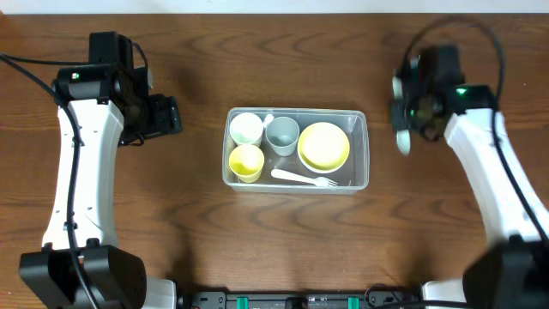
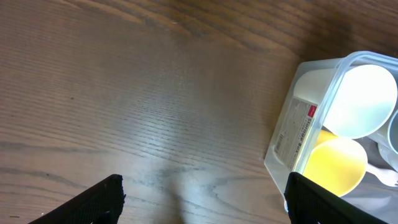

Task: Pack container
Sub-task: 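Carry the mint spoon into the container and release it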

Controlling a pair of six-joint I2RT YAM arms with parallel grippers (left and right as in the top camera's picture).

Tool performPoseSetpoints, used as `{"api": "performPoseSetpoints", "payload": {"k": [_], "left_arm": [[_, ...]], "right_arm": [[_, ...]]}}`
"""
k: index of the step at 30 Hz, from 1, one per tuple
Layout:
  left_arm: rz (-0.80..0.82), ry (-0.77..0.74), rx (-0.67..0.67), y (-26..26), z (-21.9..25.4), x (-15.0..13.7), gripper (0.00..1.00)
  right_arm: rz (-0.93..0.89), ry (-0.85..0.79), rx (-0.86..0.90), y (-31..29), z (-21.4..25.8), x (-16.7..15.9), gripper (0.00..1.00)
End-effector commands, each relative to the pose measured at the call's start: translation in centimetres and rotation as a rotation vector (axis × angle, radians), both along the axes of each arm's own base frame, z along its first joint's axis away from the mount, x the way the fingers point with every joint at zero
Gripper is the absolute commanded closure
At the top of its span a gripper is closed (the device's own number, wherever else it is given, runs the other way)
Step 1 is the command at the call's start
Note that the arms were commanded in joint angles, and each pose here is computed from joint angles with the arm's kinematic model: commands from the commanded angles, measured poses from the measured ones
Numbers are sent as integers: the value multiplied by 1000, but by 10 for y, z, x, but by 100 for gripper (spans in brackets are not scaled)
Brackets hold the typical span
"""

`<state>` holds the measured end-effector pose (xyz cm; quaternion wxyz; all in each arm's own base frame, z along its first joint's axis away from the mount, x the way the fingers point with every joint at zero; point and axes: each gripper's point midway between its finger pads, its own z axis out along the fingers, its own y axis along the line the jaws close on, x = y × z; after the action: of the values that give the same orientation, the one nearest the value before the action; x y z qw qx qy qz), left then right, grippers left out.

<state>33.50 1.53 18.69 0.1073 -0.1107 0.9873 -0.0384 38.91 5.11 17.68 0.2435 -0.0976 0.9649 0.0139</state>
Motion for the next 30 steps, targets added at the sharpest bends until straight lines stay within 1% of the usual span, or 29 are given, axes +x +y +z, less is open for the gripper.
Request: {"api": "performPoseSetpoints", "payload": {"k": [1,3,5,8,10,19,23,26,27,28,29,30], "left_arm": [[11,-14,0,1,4,-2,17],[12,-13,1,1,4,-2,17],[12,-13,1,1,4,-2,17],[12,-12,1,1,4,-2,17],[11,-12,0,1,4,-2,17],[11,-12,1,1,4,-2,17],[11,-12,0,1,4,-2,17],[12,-12,1,1,4,-2,17],[11,-12,0,1,4,-2,17],[12,-12,1,1,4,-2,17],[11,-12,1,1,4,-2,17],[12,-12,1,1,4,-2,17]], "right_arm": [[350,-119,-90,53,43,-11,99],[508,-126,-131,82,43,-23,99],[652,-100,-163,110,34,-40,99],[809,-56,-196,141,17,-60,99],[878,-17,-210,156,4,-70,99],[1026,219,-222,190,-66,-104,99],[1048,267,-234,195,-81,-111,99],[1047,272,-234,195,-82,-111,99],[1046,272,-234,195,-82,-111,97],[1043,273,-233,195,-82,-111,87],[1034,274,-232,195,-82,-111,76],[1025,275,-234,194,-82,-110,70]]}}
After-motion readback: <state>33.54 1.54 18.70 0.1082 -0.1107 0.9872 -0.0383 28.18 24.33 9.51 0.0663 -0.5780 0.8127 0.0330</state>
